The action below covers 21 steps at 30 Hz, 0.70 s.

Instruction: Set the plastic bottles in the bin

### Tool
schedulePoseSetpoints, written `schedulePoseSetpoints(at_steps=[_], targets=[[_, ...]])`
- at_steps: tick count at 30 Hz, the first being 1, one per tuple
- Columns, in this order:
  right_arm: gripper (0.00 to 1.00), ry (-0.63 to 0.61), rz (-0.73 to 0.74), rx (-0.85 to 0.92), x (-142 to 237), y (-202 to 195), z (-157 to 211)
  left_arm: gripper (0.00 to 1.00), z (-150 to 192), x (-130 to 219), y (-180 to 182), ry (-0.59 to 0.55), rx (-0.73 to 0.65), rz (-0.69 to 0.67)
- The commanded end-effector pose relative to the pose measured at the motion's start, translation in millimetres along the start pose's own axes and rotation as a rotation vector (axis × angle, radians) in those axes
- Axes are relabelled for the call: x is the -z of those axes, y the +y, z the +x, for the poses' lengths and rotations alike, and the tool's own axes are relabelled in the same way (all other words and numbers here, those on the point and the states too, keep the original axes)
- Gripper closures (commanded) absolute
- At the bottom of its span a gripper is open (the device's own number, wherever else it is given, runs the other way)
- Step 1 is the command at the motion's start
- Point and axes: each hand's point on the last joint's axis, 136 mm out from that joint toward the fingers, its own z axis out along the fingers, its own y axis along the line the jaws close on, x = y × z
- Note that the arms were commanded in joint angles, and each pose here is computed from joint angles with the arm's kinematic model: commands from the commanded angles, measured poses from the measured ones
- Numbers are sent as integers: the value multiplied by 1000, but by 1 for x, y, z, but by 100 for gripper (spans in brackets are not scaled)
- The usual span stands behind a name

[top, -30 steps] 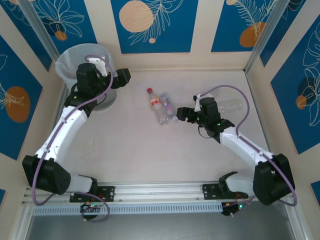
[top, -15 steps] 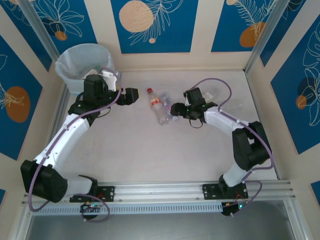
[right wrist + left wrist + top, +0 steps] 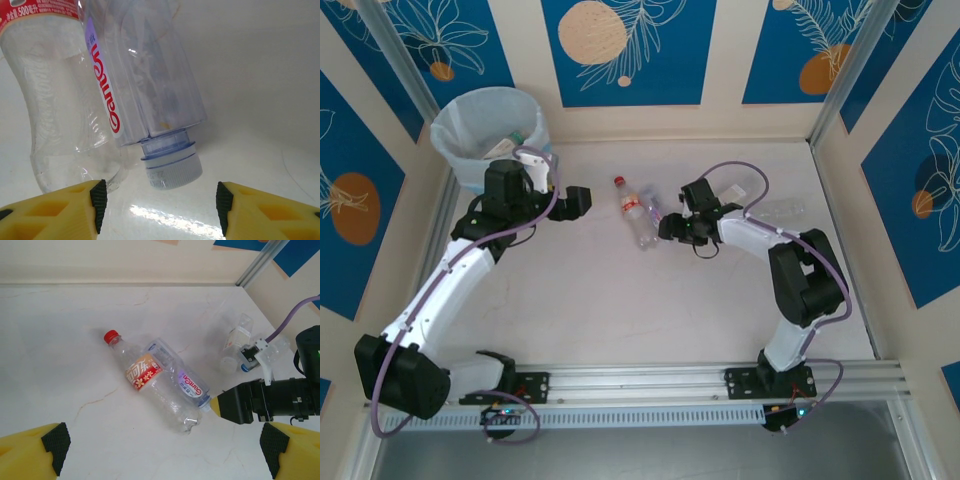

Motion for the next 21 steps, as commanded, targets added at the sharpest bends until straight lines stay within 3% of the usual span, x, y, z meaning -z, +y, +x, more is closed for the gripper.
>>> schedulePoseSetpoints(at_steps=[1, 21], targets=[[39, 8, -40, 67, -6, 11, 1, 1, 3, 3, 1, 0, -27, -19], [48, 11, 18, 118, -28, 8, -9, 1, -3, 4, 1, -13, -31, -26]])
